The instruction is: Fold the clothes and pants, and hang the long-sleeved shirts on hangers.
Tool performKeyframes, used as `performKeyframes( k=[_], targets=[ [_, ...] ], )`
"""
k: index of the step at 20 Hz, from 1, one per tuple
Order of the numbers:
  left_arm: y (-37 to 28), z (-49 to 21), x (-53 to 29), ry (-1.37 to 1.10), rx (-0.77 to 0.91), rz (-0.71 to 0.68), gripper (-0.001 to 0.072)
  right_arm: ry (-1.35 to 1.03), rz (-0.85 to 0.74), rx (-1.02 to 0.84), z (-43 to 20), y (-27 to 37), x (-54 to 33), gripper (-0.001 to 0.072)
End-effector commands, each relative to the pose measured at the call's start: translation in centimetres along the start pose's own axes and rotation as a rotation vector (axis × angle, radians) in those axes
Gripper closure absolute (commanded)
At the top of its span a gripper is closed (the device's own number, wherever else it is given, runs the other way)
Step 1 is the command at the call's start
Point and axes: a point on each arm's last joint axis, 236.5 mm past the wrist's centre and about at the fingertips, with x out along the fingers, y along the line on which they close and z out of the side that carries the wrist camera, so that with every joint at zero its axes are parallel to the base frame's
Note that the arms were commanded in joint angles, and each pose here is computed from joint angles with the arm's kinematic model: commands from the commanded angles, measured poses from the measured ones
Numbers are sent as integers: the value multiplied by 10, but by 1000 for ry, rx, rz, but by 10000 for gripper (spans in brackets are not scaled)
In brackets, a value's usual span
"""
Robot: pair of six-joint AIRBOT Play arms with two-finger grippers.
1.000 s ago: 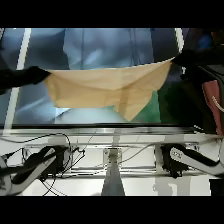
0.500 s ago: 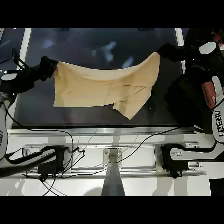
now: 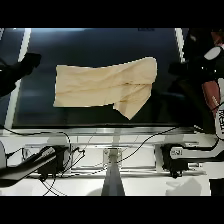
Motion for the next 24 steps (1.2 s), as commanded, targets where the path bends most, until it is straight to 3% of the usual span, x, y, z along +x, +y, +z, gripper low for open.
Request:
performKeyframes(
  k=[1, 2, 4, 5, 7, 12, 13, 18, 20, 24],
  targets=[
    [27, -21, -41, 129, 89, 74, 94, 177, 258, 98, -73, 27, 15, 586],
    [32, -29, -49, 168, 80, 69, 94, 176, 332, 137, -84, 41, 25, 566],
    [42, -45, -63, 235, 55, 64, 94, 143, 371, 233, -94, 53, 49, 238],
    [48, -49, -68, 255, 53, 75, 90, 118, 349, 263, -95, 51, 62, 226],
    [60, -59, -74, 304, 77, 111, 2, 85, 306, 291, -95, 51, 79, 227],
    [82, -87, -81, 412, 45, 189, 5, 82, 240, 335, -91, 61, 109, 229],
    [84, -90, -80, 424, 17, 191, 6, 70, 224, 330, -88, 61, 114, 245],
    [84, -128, -76, 572, -66, 122, 9, 20, 212, 279, -68, 65, 111, 624],
    [89, -150, -78, 661, -98, 108, 17, -10, 214, 261, -55, 68, 103, 694],
    [90, -191, -80, 824, -231, 54, 17, -56, 214, 235, -41, 71, 88, 694]
  ],
)
